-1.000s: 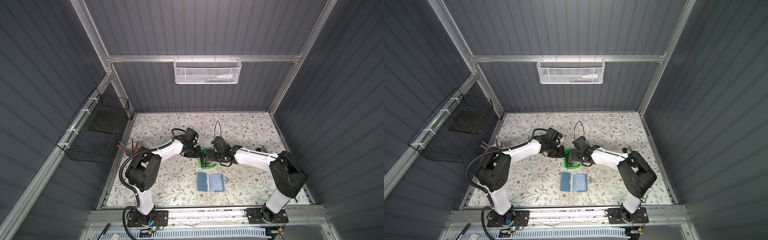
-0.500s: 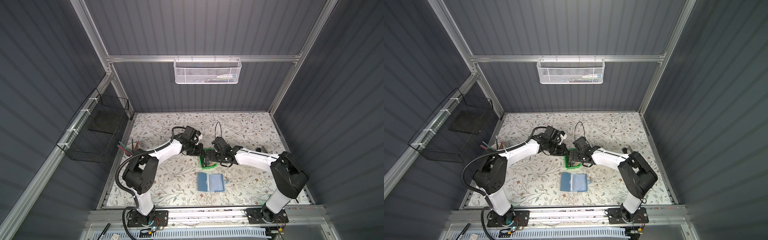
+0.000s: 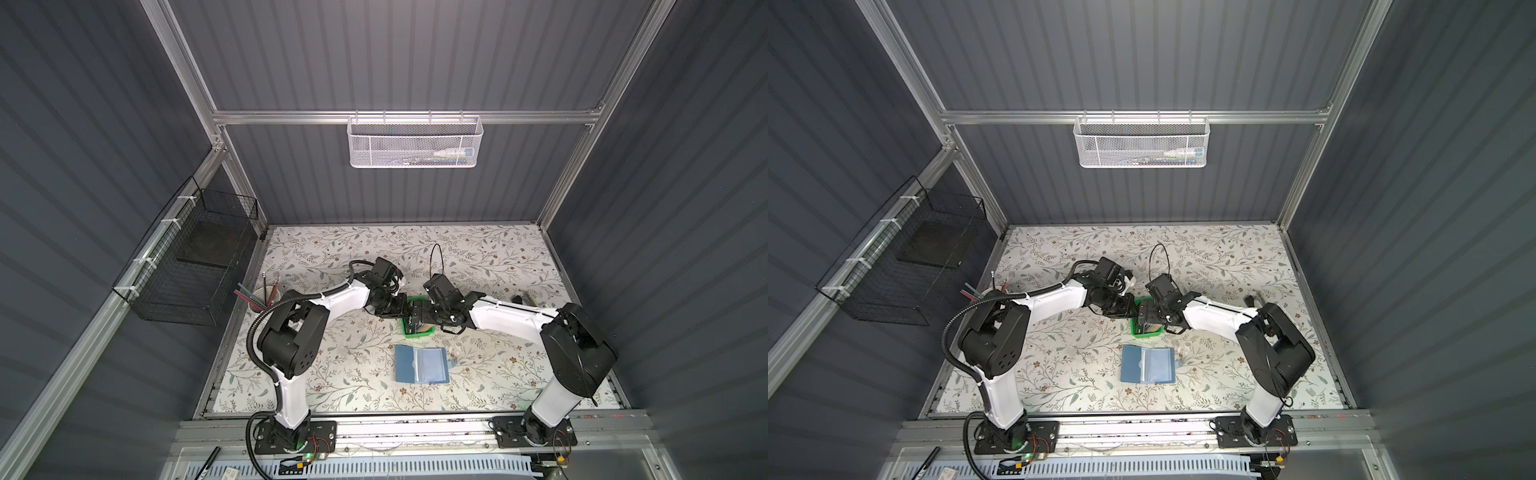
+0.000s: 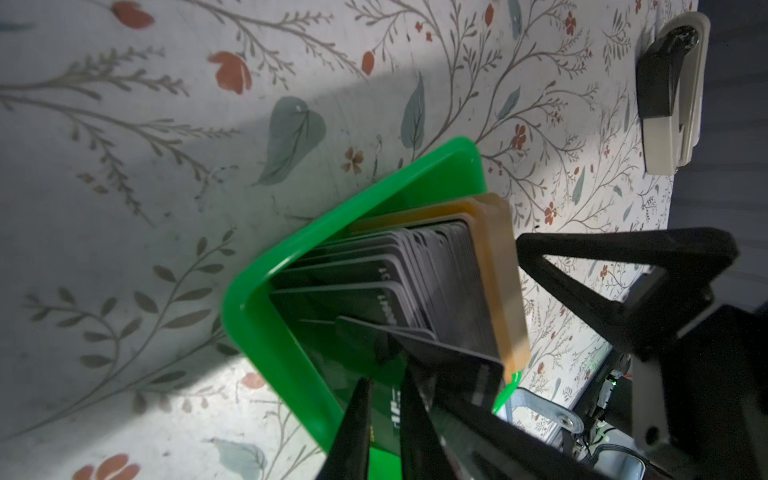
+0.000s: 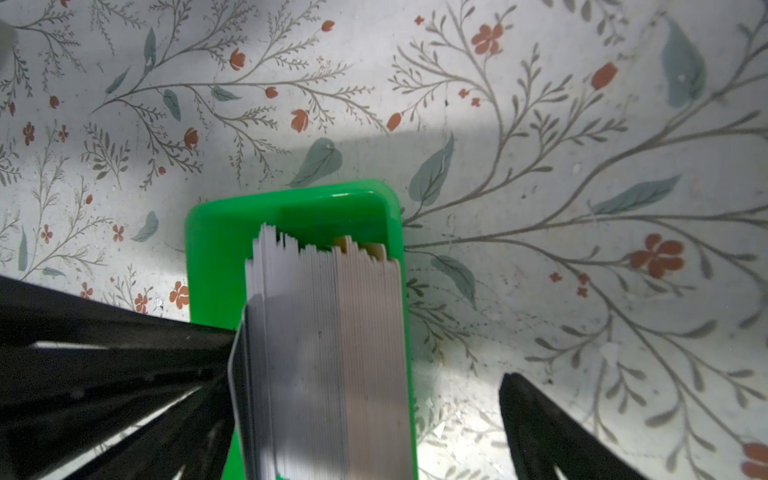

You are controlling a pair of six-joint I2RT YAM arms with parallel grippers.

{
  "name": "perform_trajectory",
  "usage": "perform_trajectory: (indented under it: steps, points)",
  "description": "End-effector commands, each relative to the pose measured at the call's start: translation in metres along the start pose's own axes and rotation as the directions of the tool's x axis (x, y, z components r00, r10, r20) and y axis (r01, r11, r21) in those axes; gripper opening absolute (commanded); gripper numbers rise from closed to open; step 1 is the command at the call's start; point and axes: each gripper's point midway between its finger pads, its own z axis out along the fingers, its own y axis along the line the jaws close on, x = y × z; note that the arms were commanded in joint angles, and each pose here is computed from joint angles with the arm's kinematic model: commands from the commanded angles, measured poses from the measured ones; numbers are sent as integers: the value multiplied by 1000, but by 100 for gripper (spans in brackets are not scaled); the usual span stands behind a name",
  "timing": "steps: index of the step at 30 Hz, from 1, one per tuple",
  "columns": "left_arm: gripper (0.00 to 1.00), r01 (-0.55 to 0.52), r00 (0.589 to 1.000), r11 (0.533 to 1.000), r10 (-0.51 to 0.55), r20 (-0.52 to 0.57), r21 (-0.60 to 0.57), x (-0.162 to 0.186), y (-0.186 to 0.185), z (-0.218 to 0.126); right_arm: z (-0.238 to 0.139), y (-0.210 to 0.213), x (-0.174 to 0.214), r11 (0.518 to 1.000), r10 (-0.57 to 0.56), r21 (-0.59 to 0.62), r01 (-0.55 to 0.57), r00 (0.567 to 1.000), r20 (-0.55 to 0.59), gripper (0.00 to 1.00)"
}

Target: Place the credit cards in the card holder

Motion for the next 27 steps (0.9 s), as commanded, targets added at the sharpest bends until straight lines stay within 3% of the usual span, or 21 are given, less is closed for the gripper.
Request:
perform_trajectory:
  steps: [1, 21, 23, 27]
  points:
    - [16, 9, 1000, 1000, -8, -30, 15, 4, -5, 4, -4, -4, 1, 1000, 9, 15, -10, 1000, 5, 99]
    - [17, 14, 999, 1000, -15, -49, -7, 9, -1, 12, -40, 9, -3, 999, 13, -43, -11, 999, 49, 98]
    - [17, 13, 999, 1000, -13, -51, -8, 10, -2, 12, -43, 12, -4, 998, 17, -59, -14, 999, 51, 95]
    - [16, 9, 999, 1000, -10, -48, -10, 9, -2, 12, -48, 17, -7, 997, 16, -82, -11, 998, 61, 73]
